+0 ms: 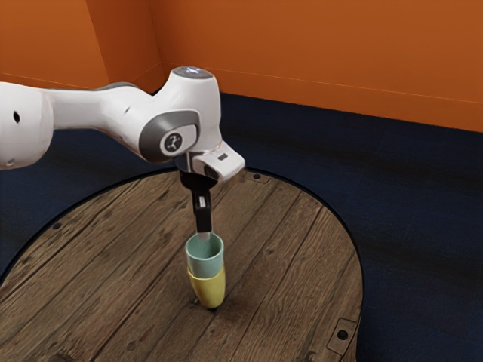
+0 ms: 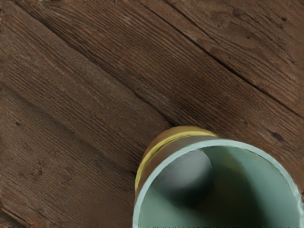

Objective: Place the left cup onto the right cup

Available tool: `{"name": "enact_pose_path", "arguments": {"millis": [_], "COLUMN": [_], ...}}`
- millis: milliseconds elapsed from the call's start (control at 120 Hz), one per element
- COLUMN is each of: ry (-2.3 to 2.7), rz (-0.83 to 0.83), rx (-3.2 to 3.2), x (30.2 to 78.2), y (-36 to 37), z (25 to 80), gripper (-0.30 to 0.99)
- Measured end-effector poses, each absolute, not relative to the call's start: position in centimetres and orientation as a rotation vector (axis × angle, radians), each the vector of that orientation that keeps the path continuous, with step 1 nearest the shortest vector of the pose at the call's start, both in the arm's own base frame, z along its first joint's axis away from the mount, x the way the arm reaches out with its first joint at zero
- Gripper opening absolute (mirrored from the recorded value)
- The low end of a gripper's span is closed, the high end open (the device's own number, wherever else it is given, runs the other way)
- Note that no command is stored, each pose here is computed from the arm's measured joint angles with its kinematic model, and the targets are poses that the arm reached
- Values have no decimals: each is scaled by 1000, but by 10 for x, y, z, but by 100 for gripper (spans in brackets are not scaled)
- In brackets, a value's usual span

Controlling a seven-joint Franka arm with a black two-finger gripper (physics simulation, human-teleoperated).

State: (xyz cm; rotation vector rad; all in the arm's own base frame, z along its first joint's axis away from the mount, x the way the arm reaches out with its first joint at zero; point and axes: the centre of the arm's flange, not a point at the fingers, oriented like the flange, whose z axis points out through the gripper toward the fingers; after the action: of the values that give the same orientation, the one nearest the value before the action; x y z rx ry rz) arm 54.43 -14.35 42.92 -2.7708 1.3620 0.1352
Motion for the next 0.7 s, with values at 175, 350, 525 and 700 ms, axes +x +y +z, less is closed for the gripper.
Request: {"name": "enact_pose_path", "arguments": {"millis": [175, 350, 525, 700], "ry": [1359, 1368, 1389, 1410], "rz": [92, 25, 19, -6], "rx": [-2772, -2745, -2694, -2667], "x": [538, 542, 547, 553], "y": [-140, -137, -133, -128], "z": [456, 506, 541, 565], "gripper": [67, 68, 69, 69]}}
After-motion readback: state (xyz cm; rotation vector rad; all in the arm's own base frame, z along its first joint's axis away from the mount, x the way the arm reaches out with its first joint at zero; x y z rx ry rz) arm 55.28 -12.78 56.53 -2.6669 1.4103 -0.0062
